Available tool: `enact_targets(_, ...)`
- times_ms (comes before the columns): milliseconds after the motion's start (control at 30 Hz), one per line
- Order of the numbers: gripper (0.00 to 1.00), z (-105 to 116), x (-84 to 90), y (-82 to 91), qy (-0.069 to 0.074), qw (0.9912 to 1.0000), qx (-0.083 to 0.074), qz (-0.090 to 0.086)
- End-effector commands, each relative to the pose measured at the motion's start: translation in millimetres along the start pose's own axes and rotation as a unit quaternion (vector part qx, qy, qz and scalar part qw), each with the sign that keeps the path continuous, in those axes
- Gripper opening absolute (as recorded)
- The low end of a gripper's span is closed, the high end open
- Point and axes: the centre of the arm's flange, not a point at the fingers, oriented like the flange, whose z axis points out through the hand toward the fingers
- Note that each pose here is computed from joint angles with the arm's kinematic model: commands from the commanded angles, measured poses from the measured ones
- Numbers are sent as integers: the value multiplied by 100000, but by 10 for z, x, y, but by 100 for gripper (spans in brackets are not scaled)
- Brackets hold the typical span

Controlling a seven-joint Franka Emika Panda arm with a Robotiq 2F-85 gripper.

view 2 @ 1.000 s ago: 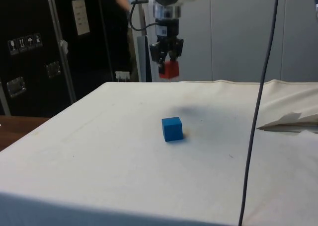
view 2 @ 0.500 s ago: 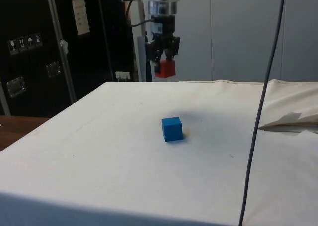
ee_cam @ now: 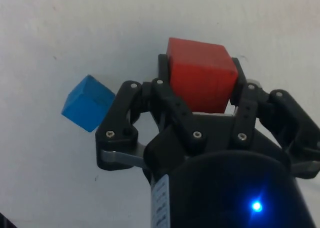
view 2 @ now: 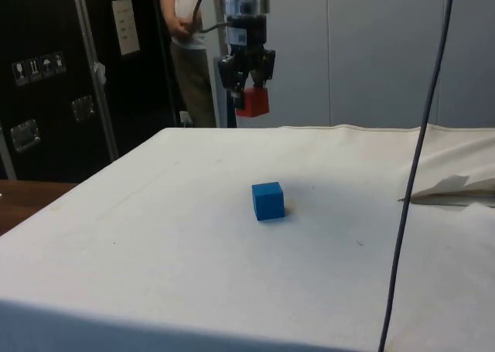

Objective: Stack the two cubes.

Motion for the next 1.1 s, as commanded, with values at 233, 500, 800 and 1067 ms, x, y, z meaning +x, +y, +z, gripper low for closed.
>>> enact_targets(233,4,-107,-148,-131,907,99992,-837,-335)
enact_targets(500,4,-172,-288,-256,2046,99969,-1174,-783)
enact_targets(800,4,-153,-358,-401,2018,99966,-1438,-784)
enact_targets(1067,4,-132,-490,-522,2718,99931,-2247,-1142)
